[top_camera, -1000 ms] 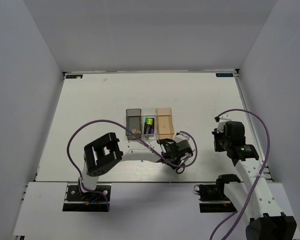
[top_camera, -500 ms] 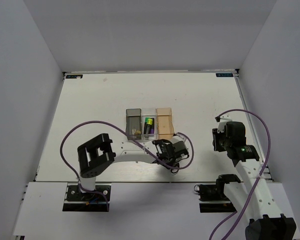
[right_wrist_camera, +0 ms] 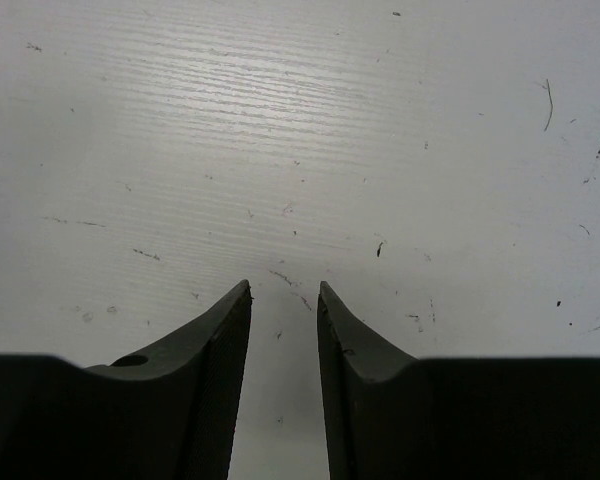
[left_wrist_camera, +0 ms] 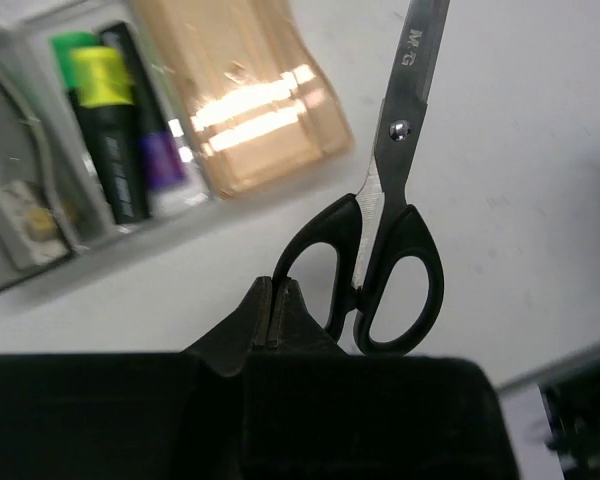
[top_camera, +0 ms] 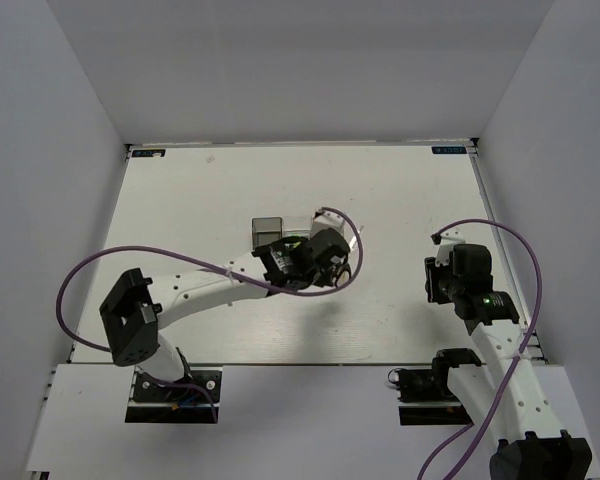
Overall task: Sort the stationery into containers
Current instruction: Place the scissors in the storage box.
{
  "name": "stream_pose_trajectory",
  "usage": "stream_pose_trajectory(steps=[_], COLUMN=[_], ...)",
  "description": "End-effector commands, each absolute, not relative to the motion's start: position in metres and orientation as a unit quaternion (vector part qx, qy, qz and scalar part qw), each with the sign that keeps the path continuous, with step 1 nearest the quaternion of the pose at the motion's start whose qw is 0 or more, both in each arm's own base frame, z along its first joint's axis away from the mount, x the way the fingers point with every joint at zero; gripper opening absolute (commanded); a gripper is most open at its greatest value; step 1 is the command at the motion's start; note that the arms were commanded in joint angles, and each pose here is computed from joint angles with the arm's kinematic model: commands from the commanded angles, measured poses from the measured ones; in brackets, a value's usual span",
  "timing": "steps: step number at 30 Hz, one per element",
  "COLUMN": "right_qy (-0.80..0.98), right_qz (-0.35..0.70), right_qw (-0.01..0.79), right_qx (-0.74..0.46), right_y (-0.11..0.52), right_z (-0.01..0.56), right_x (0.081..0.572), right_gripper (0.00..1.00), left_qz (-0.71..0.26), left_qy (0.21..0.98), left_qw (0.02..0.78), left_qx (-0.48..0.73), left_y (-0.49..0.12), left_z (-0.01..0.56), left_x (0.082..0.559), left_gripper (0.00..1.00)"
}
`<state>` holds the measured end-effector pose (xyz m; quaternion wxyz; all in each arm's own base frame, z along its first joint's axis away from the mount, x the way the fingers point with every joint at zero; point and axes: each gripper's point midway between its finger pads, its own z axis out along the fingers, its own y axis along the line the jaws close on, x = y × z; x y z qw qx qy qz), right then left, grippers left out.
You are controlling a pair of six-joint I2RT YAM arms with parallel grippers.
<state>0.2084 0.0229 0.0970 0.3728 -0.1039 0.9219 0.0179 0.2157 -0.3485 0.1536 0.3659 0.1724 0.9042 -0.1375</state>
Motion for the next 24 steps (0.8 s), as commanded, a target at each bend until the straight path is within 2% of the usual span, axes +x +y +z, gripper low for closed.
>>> stream_pose_trajectory(steps=[1,11,24], right_qy=[0.918,0.916,0.914], right_qz=[0.020,0.020,0.020], right_qw=[0.381,0.386,0.391], right_qx=[-0.106,-0.106,-0.106], right_y=[0.023,0.024,0.024], right_z=[0.100,0.102,0.104], right_x=[0.209,0.209,0.210], right_gripper=[0.37,0.37,0.38], left_qz=[-0.122,-0.077,-0.034], left_qy=[0.897,0.908,0.925], left_qw=[0.412,0.408,0.376], left_qx=[0.102,0.053,0.050], left_y=[-0.335,-0.342,-0.336], left_z=[0.177,0.169,0.129], left_x=[0.255,0.328,0.335], left_gripper=[0.00,0.00,0.00])
